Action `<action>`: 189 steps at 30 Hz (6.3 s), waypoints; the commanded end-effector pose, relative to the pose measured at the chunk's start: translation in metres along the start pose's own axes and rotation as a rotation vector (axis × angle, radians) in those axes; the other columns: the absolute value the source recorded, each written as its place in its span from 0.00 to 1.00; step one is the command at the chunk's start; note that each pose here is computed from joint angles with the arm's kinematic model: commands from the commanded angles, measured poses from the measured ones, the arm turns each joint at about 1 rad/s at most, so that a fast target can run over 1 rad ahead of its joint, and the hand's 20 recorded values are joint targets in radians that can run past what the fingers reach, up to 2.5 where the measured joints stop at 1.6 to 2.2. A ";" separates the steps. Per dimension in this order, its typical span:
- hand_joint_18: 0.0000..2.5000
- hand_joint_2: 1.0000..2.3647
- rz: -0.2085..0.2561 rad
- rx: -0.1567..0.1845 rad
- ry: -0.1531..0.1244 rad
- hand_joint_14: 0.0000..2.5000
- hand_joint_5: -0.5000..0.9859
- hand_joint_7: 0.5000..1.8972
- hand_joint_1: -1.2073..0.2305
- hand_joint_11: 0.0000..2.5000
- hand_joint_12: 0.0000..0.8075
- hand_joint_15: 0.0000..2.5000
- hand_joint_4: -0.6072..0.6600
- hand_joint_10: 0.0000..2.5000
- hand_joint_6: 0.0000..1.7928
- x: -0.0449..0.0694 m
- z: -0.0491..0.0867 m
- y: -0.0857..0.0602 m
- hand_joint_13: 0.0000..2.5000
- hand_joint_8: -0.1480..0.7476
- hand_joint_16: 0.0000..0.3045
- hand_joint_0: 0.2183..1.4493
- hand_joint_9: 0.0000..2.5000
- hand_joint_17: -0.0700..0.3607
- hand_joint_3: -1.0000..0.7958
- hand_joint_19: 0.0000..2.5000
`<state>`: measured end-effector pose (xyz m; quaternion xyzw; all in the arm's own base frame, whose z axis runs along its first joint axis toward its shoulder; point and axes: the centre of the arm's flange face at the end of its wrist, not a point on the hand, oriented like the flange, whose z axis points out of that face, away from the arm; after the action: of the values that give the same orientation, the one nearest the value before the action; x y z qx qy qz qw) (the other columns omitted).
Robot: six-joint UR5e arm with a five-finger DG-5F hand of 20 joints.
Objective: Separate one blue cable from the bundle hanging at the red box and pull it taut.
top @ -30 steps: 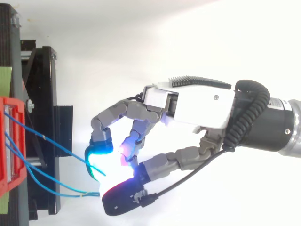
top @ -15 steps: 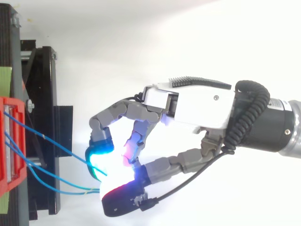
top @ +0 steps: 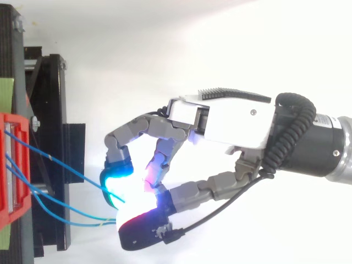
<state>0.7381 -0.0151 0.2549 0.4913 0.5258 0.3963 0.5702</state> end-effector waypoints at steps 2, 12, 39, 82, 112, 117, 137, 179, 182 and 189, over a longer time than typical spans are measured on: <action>0.38 0.02 0.009 0.002 -0.003 0.01 0.22 0.71 0.27 0.48 0.49 0.30 0.35 0.01 0.50 0.000 0.000 -0.002 0.46 0.56 0.14 0.39 0.42 0.38 0.59 0.24; 0.37 0.02 0.163 0.010 0.001 0.01 0.23 0.72 0.26 0.11 0.51 0.15 0.37 0.00 0.50 0.006 0.008 -0.030 0.39 0.61 0.15 0.38 0.29 0.39 0.59 0.20; 0.33 0.02 0.231 -0.070 -0.009 0.00 0.21 0.67 0.30 0.13 0.50 0.09 0.46 0.00 0.51 0.012 0.003 -0.050 0.29 0.79 0.18 0.37 0.53 0.45 0.54 0.18; 0.32 0.01 0.616 -0.004 -0.075 0.00 0.20 0.62 0.32 0.07 0.52 0.13 0.48 0.00 0.52 0.019 0.003 -0.095 0.32 0.69 0.17 0.38 0.30 0.44 0.51 0.19; 0.31 0.01 0.623 -0.005 -0.072 0.00 0.20 0.63 0.32 0.25 0.51 0.12 0.50 0.01 0.51 0.024 0.002 -0.093 0.30 0.73 0.17 0.38 0.52 0.44 0.49 0.19; 0.31 0.01 0.624 -0.005 -0.072 0.00 0.19 0.63 0.32 0.17 0.51 0.12 0.50 0.01 0.52 0.024 0.002 -0.093 0.29 0.72 0.18 0.38 0.41 0.44 0.50 0.20; 0.36 0.02 0.753 -0.002 -0.064 0.01 0.19 0.60 0.33 0.16 0.52 0.28 0.50 0.00 0.52 0.031 0.001 -0.092 0.50 0.59 0.14 0.40 0.26 0.39 0.50 0.22; 0.38 0.02 0.402 0.035 -0.083 0.00 0.20 0.58 0.32 0.30 0.46 0.61 0.48 0.01 0.52 0.017 -0.001 -0.097 0.62 0.57 0.16 0.40 0.34 0.41 0.50 0.25; 0.37 0.02 0.318 0.070 -0.086 0.00 0.20 0.60 0.32 0.30 0.47 0.58 0.48 0.01 0.52 0.008 -0.010 -0.073 0.60 0.57 0.16 0.40 0.34 0.41 0.50 0.25; 0.37 0.02 0.149 0.137 -0.089 0.01 0.20 0.61 0.32 0.33 0.52 0.50 0.47 0.01 0.51 -0.004 -0.034 -0.049 0.56 0.58 0.15 0.40 0.38 0.41 0.50 0.25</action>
<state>0.7113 -0.0224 0.2034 0.5929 0.4636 0.4072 0.5175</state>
